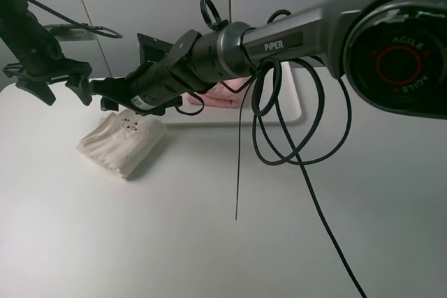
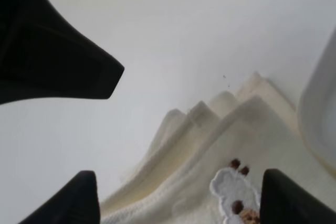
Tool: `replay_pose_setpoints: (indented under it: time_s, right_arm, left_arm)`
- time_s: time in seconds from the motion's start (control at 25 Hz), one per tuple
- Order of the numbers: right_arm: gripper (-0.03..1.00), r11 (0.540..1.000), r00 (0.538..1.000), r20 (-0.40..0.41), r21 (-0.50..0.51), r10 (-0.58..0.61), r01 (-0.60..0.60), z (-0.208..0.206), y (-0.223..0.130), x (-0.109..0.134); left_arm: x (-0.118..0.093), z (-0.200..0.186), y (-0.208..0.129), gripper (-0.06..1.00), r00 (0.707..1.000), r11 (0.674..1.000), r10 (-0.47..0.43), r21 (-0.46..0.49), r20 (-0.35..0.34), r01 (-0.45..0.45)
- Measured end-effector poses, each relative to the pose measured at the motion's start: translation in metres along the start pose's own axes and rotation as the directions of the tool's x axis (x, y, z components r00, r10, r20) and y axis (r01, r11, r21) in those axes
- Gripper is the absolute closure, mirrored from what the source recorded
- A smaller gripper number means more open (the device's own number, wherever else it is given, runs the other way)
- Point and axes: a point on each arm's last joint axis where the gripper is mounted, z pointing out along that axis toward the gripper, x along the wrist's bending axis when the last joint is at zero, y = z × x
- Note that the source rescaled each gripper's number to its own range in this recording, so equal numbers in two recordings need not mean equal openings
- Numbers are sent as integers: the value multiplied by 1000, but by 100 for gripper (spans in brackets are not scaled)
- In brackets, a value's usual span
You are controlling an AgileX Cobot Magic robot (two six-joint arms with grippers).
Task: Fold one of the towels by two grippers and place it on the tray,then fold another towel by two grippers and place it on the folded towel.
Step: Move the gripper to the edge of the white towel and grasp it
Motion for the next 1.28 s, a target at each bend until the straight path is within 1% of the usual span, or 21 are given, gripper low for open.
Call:
replay_pose_setpoints:
  time_s: [0.12,0.2,0.28,0.36,0.44,0.6,0.68,0.8,1.08,1.28]
  right_arm:
    - [28,999,1000,-21,42,-1,2,0,-4,2]
    - [28,996,999,-42,85,12,-8,0,-8,4]
    - [28,988,997,-65,150,47,-37,-2,-12,5]
    - [28,968,990,-70,228,125,-106,-4,-15,0]
    - [28,941,983,-62,306,171,-145,-9,-16,-7]
    - [27,888,975,-25,417,222,-192,-22,-9,-32]
    - [25,878,974,-5,436,225,-200,-26,-6,-41]
    - [23,873,970,11,435,241,-222,-26,-5,-44]
    - [23,834,942,41,453,334,-316,-8,-19,-57]
    - [23,854,934,43,390,355,-343,-4,-15,-59]
  left_arm:
    - [0,0,0,-4,1000,1000,2,0,0,-2]
    - [0,0,0,-4,1000,1000,0,0,2,0]
    - [-1,0,0,-4,1000,1000,-1,-1,6,1]
    - [-1,0,0,-4,1000,1000,1,-1,6,-1]
    - [-1,0,0,-4,1000,1000,-1,-1,9,1]
    - [-2,0,0,-4,1000,1000,-7,-3,21,8]
    - [-2,0,0,-4,1000,1000,-7,-3,21,8]
    - [-2,0,0,-4,1000,1000,-8,-1,23,8]
    - [-3,0,0,-4,1000,1000,-9,0,29,10]
    - [-3,0,0,-4,1000,1000,-7,1,31,7]
